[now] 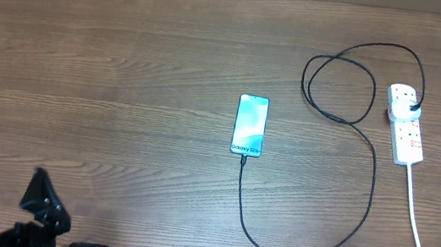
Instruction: Plug charger to phone and switch on socket
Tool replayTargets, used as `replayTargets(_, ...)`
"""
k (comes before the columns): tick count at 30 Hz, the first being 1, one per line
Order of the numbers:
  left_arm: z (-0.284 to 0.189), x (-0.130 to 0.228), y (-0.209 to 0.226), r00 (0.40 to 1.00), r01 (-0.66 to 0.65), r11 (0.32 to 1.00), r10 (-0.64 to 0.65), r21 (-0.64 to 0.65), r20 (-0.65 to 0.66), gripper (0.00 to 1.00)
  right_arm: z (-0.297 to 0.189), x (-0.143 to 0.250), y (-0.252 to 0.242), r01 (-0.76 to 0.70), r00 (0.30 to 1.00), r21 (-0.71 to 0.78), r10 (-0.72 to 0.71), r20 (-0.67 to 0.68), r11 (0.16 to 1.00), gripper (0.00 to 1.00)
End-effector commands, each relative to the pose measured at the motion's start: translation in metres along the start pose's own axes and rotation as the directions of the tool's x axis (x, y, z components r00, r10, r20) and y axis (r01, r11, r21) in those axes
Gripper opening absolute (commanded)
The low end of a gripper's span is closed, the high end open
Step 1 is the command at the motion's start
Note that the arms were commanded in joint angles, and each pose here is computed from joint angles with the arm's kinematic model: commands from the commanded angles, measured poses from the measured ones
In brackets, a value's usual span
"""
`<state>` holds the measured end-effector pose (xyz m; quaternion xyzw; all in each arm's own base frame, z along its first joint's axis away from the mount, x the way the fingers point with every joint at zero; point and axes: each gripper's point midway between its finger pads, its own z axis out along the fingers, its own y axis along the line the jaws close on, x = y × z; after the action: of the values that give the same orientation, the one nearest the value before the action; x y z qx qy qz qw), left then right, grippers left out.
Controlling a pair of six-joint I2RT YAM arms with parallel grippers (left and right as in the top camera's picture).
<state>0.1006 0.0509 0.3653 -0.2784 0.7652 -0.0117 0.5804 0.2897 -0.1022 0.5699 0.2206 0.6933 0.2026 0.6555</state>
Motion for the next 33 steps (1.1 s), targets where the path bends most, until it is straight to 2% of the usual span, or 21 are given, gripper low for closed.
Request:
replayTargets(1,-0.019,-0.003,0.013,0.995,0.048,0.998,-0.045,-0.028,0.087,1.00,0.005,0.005,0.023,-0.015,0.998,-0.160,0.005,-0.061,0.987,0.04)
replayTargets(7,-0.049,0.007,0.029,0.982,0.086,0.995,-0.077,-0.047,0.174,0.99,-0.024,0.017,0.050,0.024,0.998,-0.184,-0.035,-0.057,0.983,0.04)
replayTargets(11,-0.058,0.031,0.041,0.989,0.075,0.994,-0.065,-0.074,0.130,1.00,-0.044,0.029,0.072,0.082,0.994,-0.218,-0.095,-0.052,0.973,0.04)
replayTargets(14,-0.061,0.059,0.055,0.997,0.076,0.990,-0.071,-0.120,0.043,0.99,-0.069,0.045,0.105,0.193,0.977,-0.299,-0.212,-0.030,0.934,0.04)
replayTargets(20,-0.070,0.062,0.058,0.993,0.092,0.991,-0.084,-0.097,0.084,1.00,-0.104,0.047,0.120,0.266,0.964,-0.239,-0.257,0.067,0.934,0.04)
replayTargets(26,-0.084,0.067,0.063,0.984,0.111,0.992,-0.101,-0.058,0.150,1.00,-0.137,0.055,0.144,0.296,0.955,-0.323,-0.277,0.104,0.899,0.04)
replayTargets(33,-0.084,0.069,0.063,0.985,0.108,0.993,-0.100,-0.046,0.137,1.00,-0.168,0.060,0.156,0.353,0.934,-0.353,-0.302,0.193,0.867,0.04)
